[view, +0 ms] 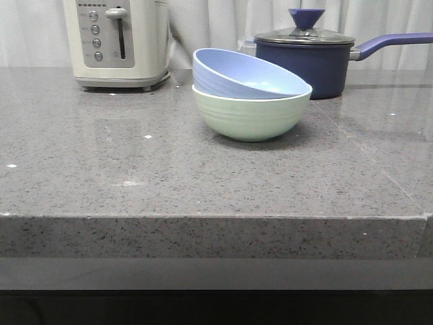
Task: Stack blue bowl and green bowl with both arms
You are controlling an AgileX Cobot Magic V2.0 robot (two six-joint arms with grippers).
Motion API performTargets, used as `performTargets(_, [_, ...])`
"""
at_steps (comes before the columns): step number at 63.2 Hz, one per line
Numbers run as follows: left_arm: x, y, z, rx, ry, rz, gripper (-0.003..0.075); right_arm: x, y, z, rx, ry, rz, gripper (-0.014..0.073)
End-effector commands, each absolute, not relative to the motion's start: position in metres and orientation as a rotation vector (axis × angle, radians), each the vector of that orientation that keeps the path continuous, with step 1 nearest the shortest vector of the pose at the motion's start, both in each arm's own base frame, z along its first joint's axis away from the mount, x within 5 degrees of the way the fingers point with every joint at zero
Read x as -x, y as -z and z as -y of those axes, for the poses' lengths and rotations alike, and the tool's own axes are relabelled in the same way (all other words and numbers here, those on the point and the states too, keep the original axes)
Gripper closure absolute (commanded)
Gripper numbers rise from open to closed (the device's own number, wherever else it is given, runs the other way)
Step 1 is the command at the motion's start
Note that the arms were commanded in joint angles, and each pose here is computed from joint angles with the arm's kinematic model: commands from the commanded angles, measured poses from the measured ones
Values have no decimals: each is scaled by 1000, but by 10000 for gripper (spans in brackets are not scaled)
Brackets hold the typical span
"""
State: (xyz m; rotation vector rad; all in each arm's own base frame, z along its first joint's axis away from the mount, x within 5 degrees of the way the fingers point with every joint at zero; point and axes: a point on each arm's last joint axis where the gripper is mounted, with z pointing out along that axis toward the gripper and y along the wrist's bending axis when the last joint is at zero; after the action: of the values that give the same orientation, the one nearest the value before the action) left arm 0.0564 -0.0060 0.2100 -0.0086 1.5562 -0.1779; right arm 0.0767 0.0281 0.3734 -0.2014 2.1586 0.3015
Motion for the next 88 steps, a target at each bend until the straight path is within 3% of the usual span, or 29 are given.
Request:
performTargets(1, [-53,-217,5,46,212,-1429,740,-79,-385,-27,192,-297,-2076,649])
performTargets(88, [-54,-215,3,1,87,-1430,739,-79,-384,-27,193,-296,-2085,649])
